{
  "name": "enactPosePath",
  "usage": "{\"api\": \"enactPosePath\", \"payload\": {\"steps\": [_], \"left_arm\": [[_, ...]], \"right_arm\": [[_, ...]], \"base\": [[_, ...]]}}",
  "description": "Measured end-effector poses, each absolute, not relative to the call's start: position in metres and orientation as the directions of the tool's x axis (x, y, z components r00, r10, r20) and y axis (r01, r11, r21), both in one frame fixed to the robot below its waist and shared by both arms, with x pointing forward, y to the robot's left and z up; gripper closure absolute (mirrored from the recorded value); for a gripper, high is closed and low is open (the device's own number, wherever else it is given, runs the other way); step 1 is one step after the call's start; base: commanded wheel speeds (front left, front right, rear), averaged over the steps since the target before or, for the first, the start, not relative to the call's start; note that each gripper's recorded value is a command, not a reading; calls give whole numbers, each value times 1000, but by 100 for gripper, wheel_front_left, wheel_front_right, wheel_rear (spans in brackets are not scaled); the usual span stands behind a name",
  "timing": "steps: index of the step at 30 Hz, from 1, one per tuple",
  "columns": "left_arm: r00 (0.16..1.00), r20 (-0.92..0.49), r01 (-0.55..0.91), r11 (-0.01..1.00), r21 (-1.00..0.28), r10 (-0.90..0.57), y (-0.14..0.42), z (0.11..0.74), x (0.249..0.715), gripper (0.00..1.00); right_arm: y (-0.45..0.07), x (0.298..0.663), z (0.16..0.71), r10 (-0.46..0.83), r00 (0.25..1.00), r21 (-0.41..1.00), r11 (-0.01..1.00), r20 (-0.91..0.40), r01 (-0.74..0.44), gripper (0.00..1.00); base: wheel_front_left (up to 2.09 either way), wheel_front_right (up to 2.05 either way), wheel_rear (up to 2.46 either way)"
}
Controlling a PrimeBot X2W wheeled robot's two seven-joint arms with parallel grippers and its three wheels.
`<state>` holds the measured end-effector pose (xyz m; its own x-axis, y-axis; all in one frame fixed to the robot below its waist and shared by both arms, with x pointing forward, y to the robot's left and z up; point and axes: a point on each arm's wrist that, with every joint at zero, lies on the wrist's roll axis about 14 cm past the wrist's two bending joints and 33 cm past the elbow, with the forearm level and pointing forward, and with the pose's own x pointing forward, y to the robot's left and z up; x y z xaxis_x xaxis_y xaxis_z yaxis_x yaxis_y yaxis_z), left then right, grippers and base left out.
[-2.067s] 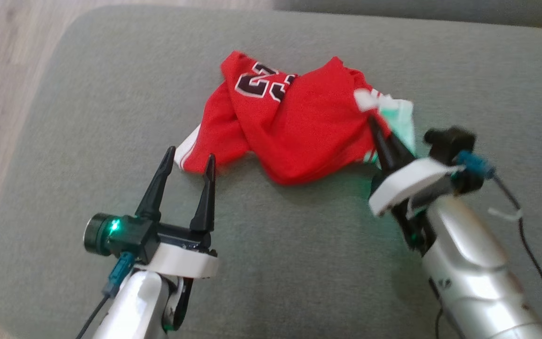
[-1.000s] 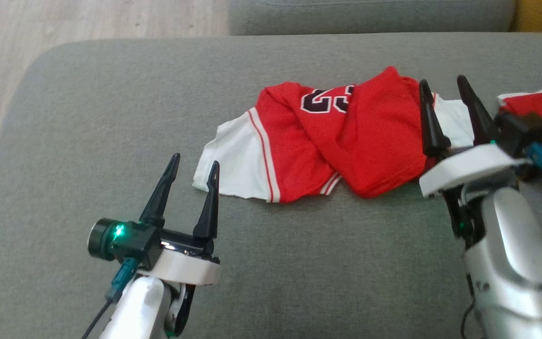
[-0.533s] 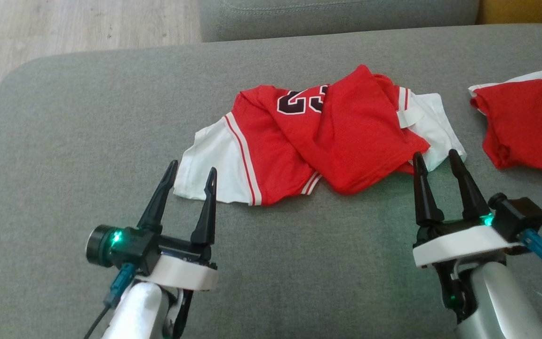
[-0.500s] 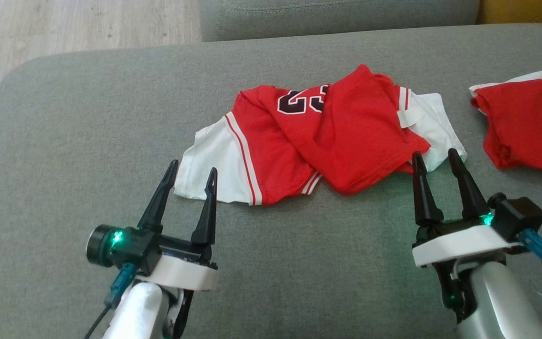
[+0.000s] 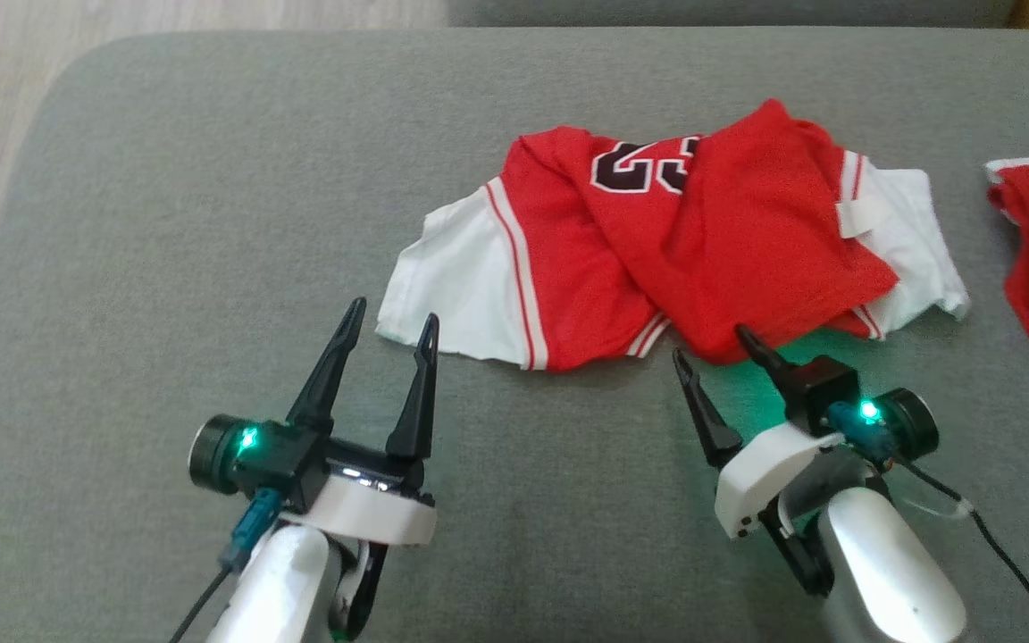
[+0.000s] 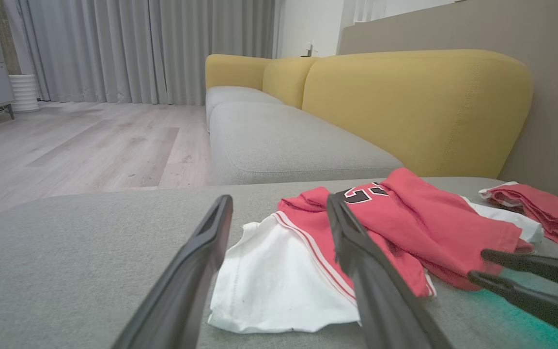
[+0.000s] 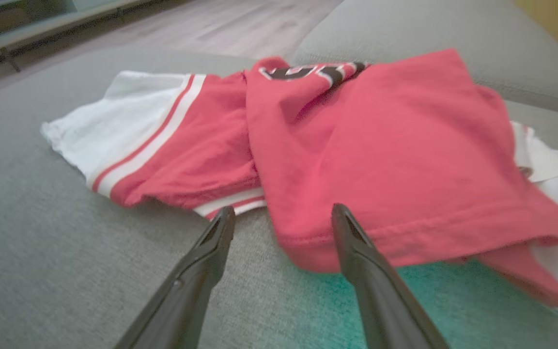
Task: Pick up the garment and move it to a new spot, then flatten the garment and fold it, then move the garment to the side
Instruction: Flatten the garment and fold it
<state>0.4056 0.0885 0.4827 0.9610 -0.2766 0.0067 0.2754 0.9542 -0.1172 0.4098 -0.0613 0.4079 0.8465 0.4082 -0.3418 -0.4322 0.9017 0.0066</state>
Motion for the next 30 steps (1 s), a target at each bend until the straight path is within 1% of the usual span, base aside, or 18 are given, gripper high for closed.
{"api": "enactPosePath", "payload": {"steps": [3,7,8,9,10,16,22,26,30], "left_arm": [[966,12,258,959,-114,-259,95,485,408,0],[971,3,240,964,-112,-241,101,482,408,0],[971,2,237,965,-112,-239,102,482,407,0],[971,3,236,965,-111,-238,102,482,407,0],[972,4,236,965,-111,-237,102,483,407,0],[970,28,245,964,-107,-243,99,492,405,0],[963,55,268,957,-107,-263,91,502,401,0],[957,74,286,953,-104,-279,85,509,400,0],[957,89,286,953,-101,-277,86,514,399,0]], "right_arm": [[-57,411,392,415,818,-26,887,-398,-462,0],[-58,420,385,406,812,-58,881,-419,-470,0],[-60,423,384,400,813,-70,880,-422,-470,35],[-62,425,384,394,817,-78,882,-421,-465,89],[-64,426,385,388,822,-83,884,-418,-460,100],[-73,432,405,371,860,-101,898,-350,-428,100],[-70,452,474,380,911,-130,907,-160,-401,100],[-54,460,525,423,905,-153,892,-41,-424,100],[-29,471,580,499,865,-217,851,53,-478,100]], "base": [[0,0,0],[0,0,0],[0,0,0],[0,0,0],[0,0,0],[0,0,0],[0,0,0],[0,0,0],[0,0,0]]}}
